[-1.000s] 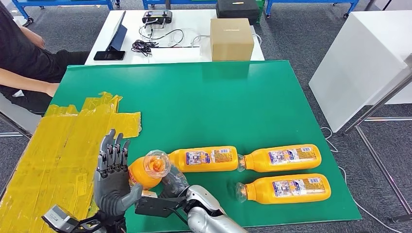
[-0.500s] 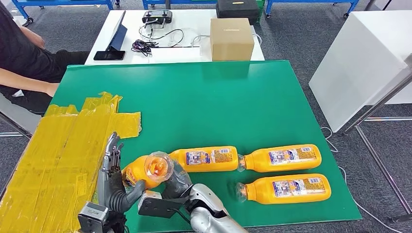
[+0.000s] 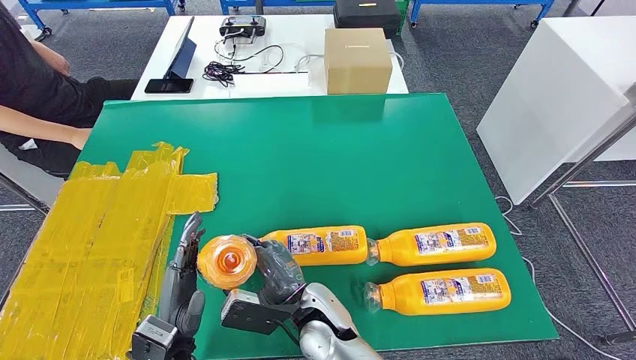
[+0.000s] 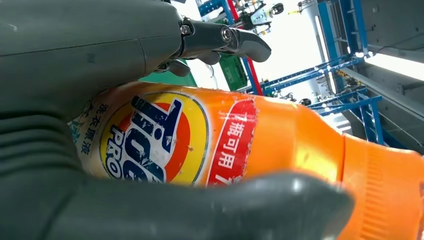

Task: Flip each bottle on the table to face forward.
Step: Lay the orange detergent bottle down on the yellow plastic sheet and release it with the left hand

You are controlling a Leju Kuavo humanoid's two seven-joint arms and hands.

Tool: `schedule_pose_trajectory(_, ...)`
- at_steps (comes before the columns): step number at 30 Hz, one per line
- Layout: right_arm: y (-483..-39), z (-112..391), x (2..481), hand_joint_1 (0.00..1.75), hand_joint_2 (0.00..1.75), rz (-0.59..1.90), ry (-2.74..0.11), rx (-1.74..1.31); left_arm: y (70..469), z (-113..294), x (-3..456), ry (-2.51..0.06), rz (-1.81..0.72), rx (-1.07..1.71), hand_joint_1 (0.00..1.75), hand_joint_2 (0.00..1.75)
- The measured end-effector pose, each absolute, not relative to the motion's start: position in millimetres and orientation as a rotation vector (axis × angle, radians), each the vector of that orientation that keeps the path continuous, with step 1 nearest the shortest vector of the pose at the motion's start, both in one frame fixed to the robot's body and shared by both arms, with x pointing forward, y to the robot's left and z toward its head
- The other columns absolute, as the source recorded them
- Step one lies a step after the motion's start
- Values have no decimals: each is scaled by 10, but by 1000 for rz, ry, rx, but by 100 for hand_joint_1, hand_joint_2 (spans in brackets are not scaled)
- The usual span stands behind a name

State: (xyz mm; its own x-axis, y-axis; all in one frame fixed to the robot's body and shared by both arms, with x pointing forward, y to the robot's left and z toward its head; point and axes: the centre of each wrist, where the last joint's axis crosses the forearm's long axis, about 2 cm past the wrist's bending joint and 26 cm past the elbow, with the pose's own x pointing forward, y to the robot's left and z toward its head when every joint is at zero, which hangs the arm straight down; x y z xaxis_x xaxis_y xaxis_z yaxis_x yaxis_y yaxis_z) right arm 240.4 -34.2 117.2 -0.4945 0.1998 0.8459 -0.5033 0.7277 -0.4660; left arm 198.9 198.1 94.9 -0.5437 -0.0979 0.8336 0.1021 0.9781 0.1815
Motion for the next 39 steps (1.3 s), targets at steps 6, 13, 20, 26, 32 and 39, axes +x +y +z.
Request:
schedule_pose_trajectory(6, -348, 1174, 2394, 174, 175, 863, -1902, 260, 2000, 956, 2007, -2153, -253, -122, 0, 175)
schedule_pose_trajectory(13, -369, 1155, 2375, 175, 175, 842, -1889, 277, 1987, 989, 2018, -2196, -368, -159, 0, 175)
schedule_pose_trajectory(20, -374, 1155, 2368, 175, 175, 834, -1887, 282, 2005, 983, 2019, -2220, -489, -108, 0, 175)
schedule_pose_trajectory(26, -380, 1141, 2352, 175, 175, 832, -1879, 286, 2033, 936, 2016, -2216, -598, -58, 0, 175)
schedule_pose_trajectory(32, -392, 1111, 2327, 175, 175, 833, -1865, 284, 2056, 861, 2012, -2190, -712, 10, 0, 175)
schedule_pose_trajectory(39, -403, 1087, 2310, 174, 175, 838, -1848, 276, 2052, 803, 2020, -2149, -769, 92, 0, 175)
